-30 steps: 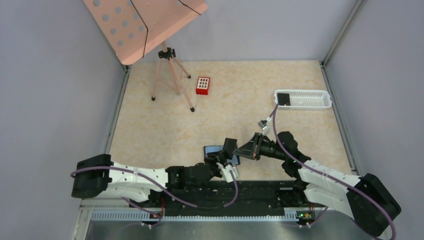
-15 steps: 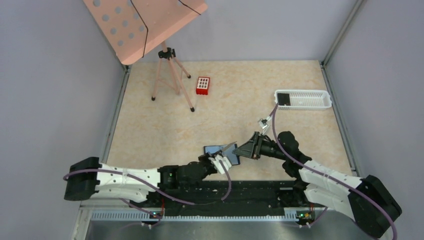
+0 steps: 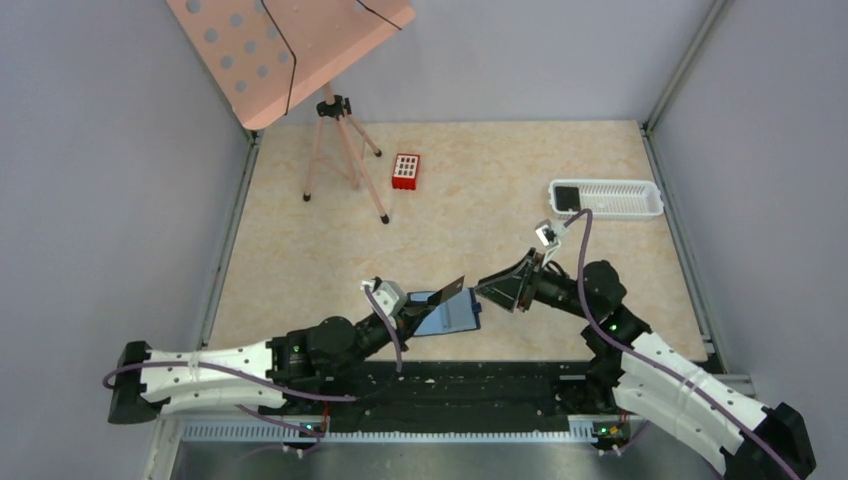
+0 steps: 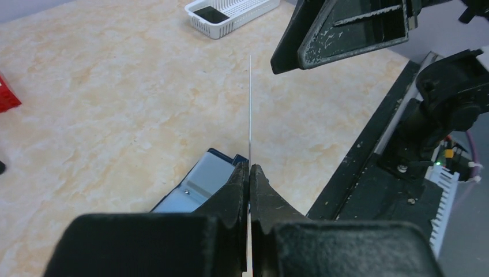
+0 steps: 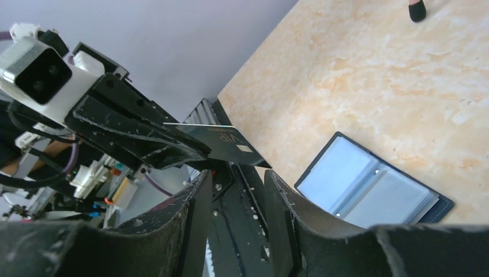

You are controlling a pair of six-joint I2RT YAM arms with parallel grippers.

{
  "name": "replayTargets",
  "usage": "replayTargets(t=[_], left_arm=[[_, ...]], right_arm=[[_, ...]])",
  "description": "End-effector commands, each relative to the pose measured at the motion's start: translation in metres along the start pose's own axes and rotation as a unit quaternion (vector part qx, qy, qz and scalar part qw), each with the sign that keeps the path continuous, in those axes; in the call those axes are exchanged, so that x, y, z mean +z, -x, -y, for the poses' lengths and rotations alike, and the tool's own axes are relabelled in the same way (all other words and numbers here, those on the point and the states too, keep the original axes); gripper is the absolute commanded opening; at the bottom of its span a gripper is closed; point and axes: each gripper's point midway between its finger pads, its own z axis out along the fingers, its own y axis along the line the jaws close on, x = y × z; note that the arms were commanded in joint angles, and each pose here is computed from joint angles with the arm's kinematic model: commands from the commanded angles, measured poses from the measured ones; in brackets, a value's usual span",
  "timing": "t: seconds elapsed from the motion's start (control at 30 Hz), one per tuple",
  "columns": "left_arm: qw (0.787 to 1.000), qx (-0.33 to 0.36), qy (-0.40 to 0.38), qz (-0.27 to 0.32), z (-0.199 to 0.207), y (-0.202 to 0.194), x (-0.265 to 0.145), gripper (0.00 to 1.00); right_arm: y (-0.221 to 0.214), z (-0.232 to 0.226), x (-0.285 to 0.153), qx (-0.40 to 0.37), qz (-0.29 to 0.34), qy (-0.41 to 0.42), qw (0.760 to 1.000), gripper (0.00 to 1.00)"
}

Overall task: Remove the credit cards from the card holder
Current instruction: Place the credit card in the storage box.

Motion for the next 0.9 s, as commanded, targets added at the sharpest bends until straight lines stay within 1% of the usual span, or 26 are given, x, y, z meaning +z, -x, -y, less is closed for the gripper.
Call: replayTargets(t=[0.0, 0.1, 0.17, 0.27, 0.37, 0.43, 0.57, 0.67, 0.77, 0.87], left_arm=[[0.999, -0.050, -0.015, -0.004, 0.007, 0.004, -0.005, 0.00], [0.998, -0.064, -0.009, -0.006, 0.004, 0.005, -0.008, 0.00], [0.998, -0.064, -0.020, -0.005, 0.008, 0.007, -0.009, 0.00], [0.998, -0.045, -0.034, -0.036, 0.013, 0.002, -0.009, 0.00], [0.995, -0.032, -0.053, -0.074, 0.020, -0.003, -0.009, 0.00], [0.992, -0.026, -0.071, -0.097, 0.027, -0.006, -0.009, 0.00], [0.985, -0.028, -0.090, -0.142, 0.036, -0.011, -0.006, 0.00], [0.978, -0.041, -0.118, -0.165, 0.046, -0.014, -0.003, 0.00], [0.975, -0.052, -0.121, -0.180, 0.048, -0.018, 0.003, 0.00], [0.972, -0.060, -0.129, -0.188, 0.050, -0.020, 0.008, 0.00]], right_arm=[[0.006, -0.011, 0.001, -0.058, -0.003, 0.023, 0.998, 0.39], [0.009, -0.008, 0.002, -0.069, -0.018, 0.002, 0.997, 0.39], [0.009, -0.016, 0.003, -0.075, -0.022, 0.024, 0.997, 0.40], [0.010, -0.026, 0.004, -0.106, -0.038, 0.051, 0.992, 0.40], [0.006, -0.033, 0.006, -0.130, -0.074, 0.074, 0.986, 0.33], [-0.003, -0.034, 0.008, -0.126, -0.108, 0.090, 0.982, 0.29], [-0.022, -0.044, 0.007, -0.102, -0.169, 0.151, 0.969, 0.28], [-0.033, -0.043, 0.005, -0.091, -0.189, 0.166, 0.964, 0.28], [-0.042, -0.047, 0.001, -0.091, -0.201, 0.185, 0.958, 0.28], [-0.049, -0.047, -0.001, -0.091, -0.210, 0.186, 0.956, 0.29]])
